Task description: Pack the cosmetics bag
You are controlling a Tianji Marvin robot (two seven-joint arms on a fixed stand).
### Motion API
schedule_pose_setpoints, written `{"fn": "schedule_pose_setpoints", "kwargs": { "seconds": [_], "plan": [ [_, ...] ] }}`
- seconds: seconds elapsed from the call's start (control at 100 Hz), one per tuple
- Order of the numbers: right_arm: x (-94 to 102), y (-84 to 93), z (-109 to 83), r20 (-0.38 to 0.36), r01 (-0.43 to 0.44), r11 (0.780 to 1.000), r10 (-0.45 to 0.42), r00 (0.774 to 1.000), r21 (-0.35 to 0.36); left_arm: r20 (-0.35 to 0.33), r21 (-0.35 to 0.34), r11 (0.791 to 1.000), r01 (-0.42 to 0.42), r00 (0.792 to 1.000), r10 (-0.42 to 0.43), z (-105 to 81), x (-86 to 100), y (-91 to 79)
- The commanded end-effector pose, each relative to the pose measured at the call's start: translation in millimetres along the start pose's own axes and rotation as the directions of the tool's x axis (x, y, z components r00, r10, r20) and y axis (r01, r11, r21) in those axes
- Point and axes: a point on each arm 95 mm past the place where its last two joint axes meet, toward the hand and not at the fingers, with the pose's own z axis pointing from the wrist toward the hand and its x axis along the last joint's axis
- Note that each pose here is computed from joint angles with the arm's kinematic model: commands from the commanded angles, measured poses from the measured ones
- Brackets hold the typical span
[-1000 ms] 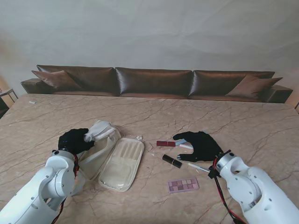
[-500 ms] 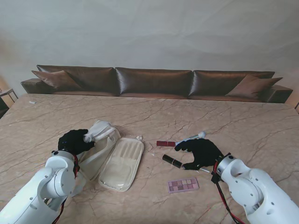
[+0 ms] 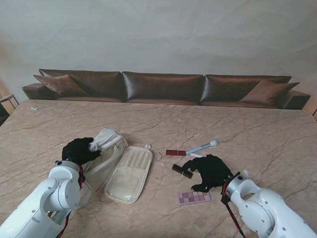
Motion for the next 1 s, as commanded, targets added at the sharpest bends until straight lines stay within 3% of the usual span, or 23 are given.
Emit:
{"fn": "schedule_pose_setpoints", "kwargs": {
  "seconds": [0.0, 0.14, 0.52, 0.7, 0.99],
  "plan": [
    [8.9, -10.8, -3.1, -0.016, -0.006, 0.999, 0.007, 1.0, 0.041, 0.006, -0.025, 1.0, 0.01, 1.0, -0.01, -4.8, 0.7, 9.3],
    [13.9, -21.5, -5.6, -0.02, 0.039, 0.996, -0.037, 0.999, 0.08, 0.011, -0.023, 1.0, 0.014, 1.0, -0.014, -5.1, -0.3, 9.5],
    [21.2, -47.9, -11.0, 0.053, 0.115, 0.99, -0.119, 0.991, 0.086, 0.012, -0.024, 1.0, 0.016, 1.0, -0.015, -5.6, -3.2, 6.9],
    [24.5, -57.4, -10.3, 0.046, 0.135, 0.984, -0.141, 0.989, 0.115, 0.015, -0.018, 1.0, 0.018, 1.0, -0.018, -6.3, -4.3, 6.5],
    [27.0, -73.2, -11.8, 0.06, 0.212, 0.975, -0.216, 0.974, 0.065, 0.014, -0.012, 1.0, 0.023, 1.0, -0.023, -7.4, -4.8, 8.5]
  ]
}}
